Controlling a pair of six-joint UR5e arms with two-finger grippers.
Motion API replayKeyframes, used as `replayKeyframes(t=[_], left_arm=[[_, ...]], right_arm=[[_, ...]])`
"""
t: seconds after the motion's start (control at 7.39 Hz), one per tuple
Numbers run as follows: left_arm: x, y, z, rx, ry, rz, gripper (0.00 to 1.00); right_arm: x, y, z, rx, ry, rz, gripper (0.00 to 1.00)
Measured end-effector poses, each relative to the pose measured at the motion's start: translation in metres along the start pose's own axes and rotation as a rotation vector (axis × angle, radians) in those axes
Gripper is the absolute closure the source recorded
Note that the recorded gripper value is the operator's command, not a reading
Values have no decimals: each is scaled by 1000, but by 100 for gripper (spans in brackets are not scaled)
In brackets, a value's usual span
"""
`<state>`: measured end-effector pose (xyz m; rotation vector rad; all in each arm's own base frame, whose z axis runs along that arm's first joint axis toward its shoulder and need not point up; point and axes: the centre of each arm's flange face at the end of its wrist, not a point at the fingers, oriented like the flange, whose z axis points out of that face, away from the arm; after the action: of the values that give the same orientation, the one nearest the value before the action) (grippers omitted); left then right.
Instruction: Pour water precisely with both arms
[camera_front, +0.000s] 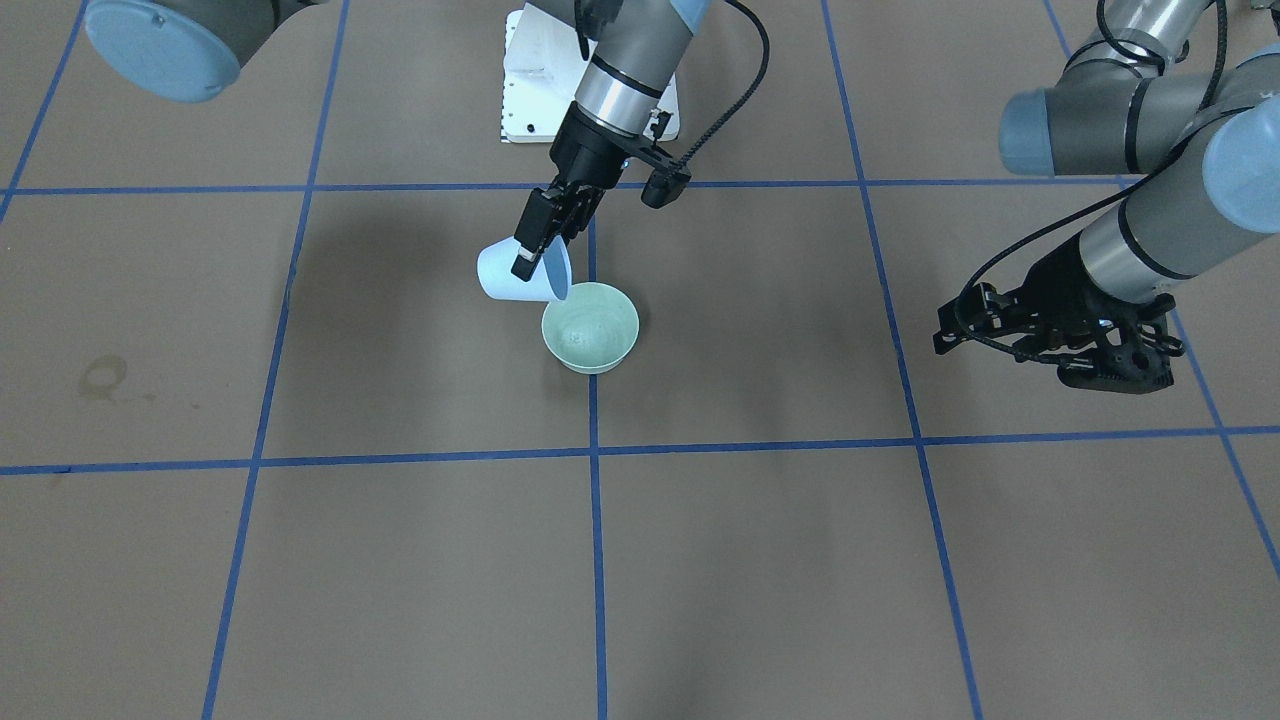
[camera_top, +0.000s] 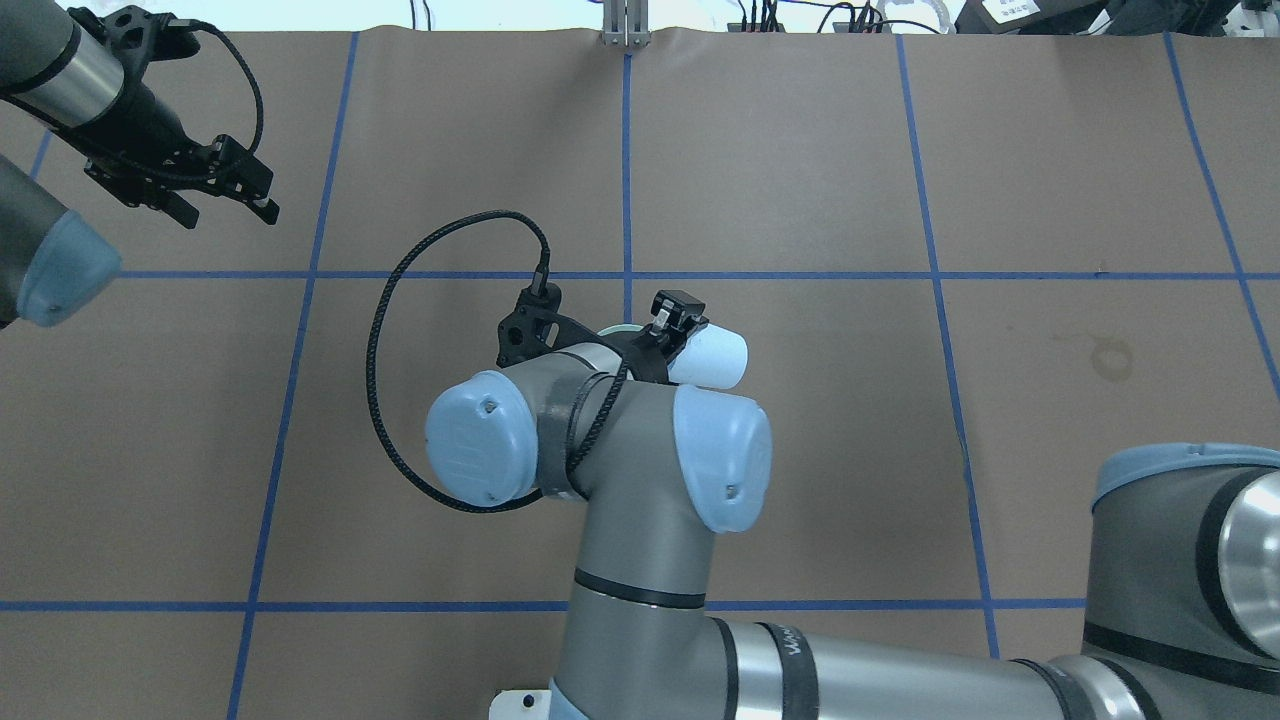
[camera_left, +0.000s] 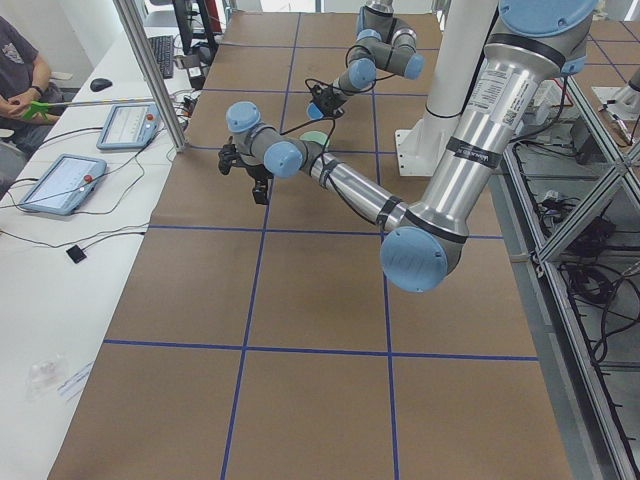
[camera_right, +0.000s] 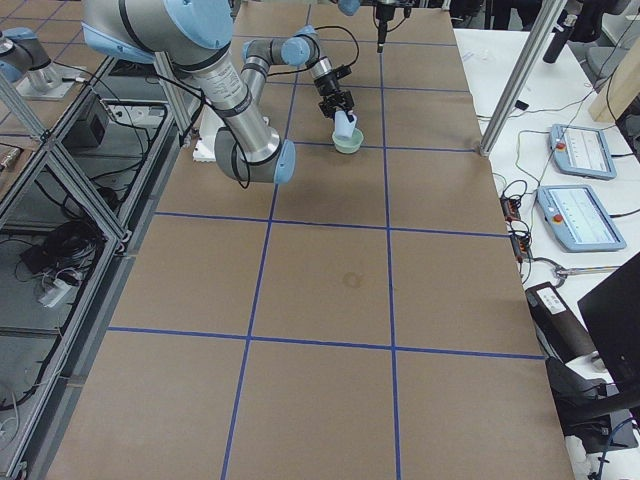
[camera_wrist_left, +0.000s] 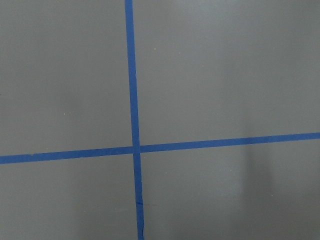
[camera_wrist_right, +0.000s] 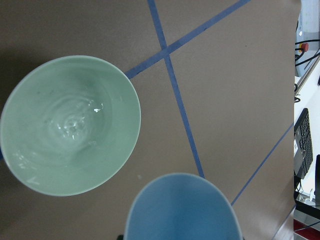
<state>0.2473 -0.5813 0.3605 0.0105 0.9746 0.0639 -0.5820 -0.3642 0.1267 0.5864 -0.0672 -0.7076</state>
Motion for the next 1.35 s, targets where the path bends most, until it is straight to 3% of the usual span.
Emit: replayKeyframes(t=[0.27,0.41,0.54,0.81,1.35], left_arm=[[1,0,-1,2,1,2,0],[2,0,-1,2,2,3,0],[2,0,-1,3,1,3,0],[1,1,-2,3,1,3,0],[2,0,-2,5,1,3,0]], right_arm=[[39,27,7,111,-155,253,73],[70,49,15,153,-240,355,73],[104,79,30,186,-291,430,73],[165,153,79,236,-344,543,73],[257,334,198,388,-443,678,71]])
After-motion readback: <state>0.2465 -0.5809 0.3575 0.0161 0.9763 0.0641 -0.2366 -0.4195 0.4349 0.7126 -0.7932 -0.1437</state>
